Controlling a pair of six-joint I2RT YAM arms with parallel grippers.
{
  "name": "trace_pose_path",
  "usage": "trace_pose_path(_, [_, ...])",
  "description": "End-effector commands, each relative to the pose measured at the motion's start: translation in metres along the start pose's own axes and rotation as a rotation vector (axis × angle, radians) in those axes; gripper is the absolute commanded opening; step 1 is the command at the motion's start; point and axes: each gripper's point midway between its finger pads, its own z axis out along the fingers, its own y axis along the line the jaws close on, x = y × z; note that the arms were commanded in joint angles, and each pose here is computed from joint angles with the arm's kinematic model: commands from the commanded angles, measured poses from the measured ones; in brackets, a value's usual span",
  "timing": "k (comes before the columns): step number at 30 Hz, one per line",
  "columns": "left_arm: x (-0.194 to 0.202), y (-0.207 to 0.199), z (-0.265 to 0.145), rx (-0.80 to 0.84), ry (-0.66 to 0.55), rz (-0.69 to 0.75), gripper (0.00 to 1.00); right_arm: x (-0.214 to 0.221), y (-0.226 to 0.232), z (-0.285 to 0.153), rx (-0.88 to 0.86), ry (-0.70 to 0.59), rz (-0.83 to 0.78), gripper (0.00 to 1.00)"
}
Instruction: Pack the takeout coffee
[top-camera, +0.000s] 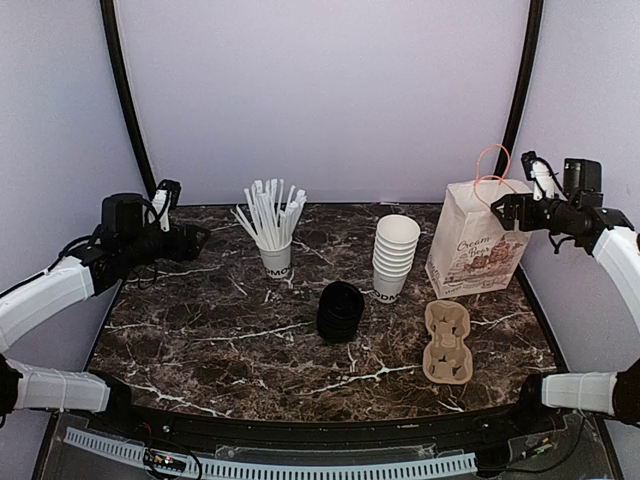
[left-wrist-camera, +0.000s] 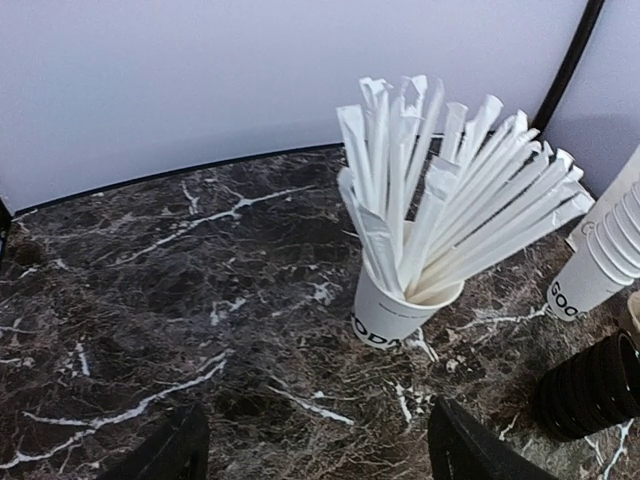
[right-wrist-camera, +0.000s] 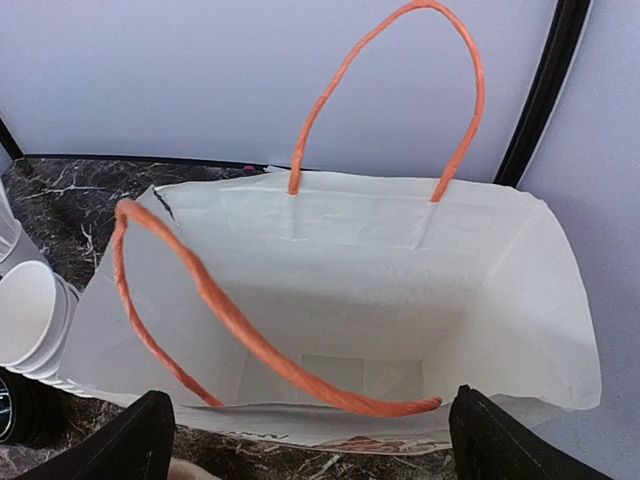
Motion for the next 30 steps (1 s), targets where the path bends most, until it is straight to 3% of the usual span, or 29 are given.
trace_pose_path(1, [0.006, -0.041, 0.005, 0.172, 0.046, 0.008, 0.77, -0.005, 0.028, -0.008, -0.134, -0.034, -0.131, 0.97])
trace_pose_path(5, [0.014, -0.071, 0.003, 0.260, 0.110, 0.025, 0.74, -0.013, 0.053, -0.012, -0.251, -0.034, -0.231, 0.90])
trace_pose_path(9, [0.022, -0.104, -0.003, 0.371, 0.195, 0.024, 0.60, -0.022, 0.093, -0.016, -0.387, -0.019, -0.387, 0.80])
trace_pose_path(12, [0.028, -0.125, -0.005, 0.413, 0.254, 0.022, 0.56, -0.031, 0.125, -0.018, -0.478, -0.015, -0.490, 0.73])
trace_pose_path(17, [0.040, -0.155, -0.007, 0.427, 0.304, 0.032, 0.57, -0.043, 0.155, -0.024, -0.558, -0.012, -0.590, 0.66])
trace_pose_path(24, [0.062, -0.192, -0.002, 0.459, 0.384, 0.036, 0.61, -0.044, 0.150, -0.040, -0.501, -0.036, -0.657, 0.66])
trace_pose_path(30, [0.074, -0.207, 0.019, 0.392, 0.482, 0.037, 0.63, -0.036, 0.162, -0.065, -0.591, -0.060, -0.685, 0.65])
